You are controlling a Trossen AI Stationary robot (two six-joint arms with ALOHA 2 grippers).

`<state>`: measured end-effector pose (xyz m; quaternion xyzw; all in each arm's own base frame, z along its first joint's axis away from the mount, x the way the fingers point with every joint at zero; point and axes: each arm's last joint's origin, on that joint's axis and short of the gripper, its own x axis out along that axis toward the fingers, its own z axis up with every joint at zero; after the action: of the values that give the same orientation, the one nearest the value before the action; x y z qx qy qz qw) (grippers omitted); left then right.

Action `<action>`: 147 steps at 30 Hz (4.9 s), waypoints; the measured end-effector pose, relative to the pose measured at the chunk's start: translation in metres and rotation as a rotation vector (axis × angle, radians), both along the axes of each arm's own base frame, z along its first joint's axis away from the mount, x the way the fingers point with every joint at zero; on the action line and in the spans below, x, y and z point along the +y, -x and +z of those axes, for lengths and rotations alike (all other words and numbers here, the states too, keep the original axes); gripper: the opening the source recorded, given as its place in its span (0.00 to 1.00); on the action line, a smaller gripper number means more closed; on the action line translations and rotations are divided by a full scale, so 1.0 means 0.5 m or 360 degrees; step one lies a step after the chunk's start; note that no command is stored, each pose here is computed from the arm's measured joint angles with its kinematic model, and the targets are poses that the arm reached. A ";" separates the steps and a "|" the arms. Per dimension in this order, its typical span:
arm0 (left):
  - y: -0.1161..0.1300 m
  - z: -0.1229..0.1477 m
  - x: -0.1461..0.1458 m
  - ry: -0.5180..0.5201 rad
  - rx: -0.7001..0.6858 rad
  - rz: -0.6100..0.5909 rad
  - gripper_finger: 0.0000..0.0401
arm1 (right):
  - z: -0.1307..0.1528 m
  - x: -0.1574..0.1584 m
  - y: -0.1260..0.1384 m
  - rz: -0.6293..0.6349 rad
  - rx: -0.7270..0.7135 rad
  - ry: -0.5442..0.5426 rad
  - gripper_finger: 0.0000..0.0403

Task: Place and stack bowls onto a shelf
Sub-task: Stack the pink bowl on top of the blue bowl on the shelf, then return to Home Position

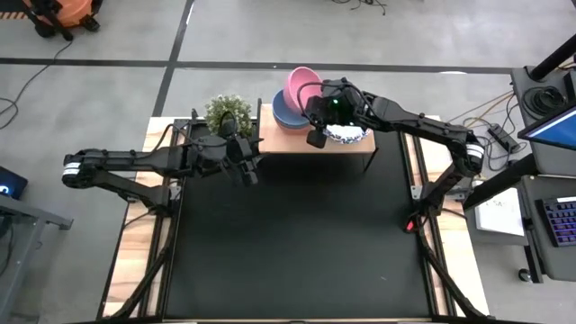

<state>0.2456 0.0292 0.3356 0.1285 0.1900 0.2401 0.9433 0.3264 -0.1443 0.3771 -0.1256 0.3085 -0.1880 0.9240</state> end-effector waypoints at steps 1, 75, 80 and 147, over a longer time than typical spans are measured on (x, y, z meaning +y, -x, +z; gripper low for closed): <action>0.000 0.000 0.000 0.0000 0.0000 0.0000 0.44 | -0.001 0.000 -0.001 0.0000 0.0000 -0.0001 0.08; 0.001 -0.004 0.000 0.0062 -0.0007 0.0019 0.44 | 0.004 -0.037 -0.071 0.0061 -0.0598 -0.0096 0.02; 0.001 -0.005 0.000 0.0062 -0.0004 0.0019 0.44 | -0.009 -0.041 -0.080 0.0052 -0.0585 -0.0125 0.02; -0.022 0.008 0.064 -0.0273 -0.0377 0.0135 0.43 | -0.025 -0.016 0.148 -0.0122 -0.0969 -0.0022 0.02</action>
<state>0.2564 0.0611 0.3397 0.1714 0.0614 0.3085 0.9337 0.2523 -0.1520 0.3648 -0.0454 0.0234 -0.2497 0.9670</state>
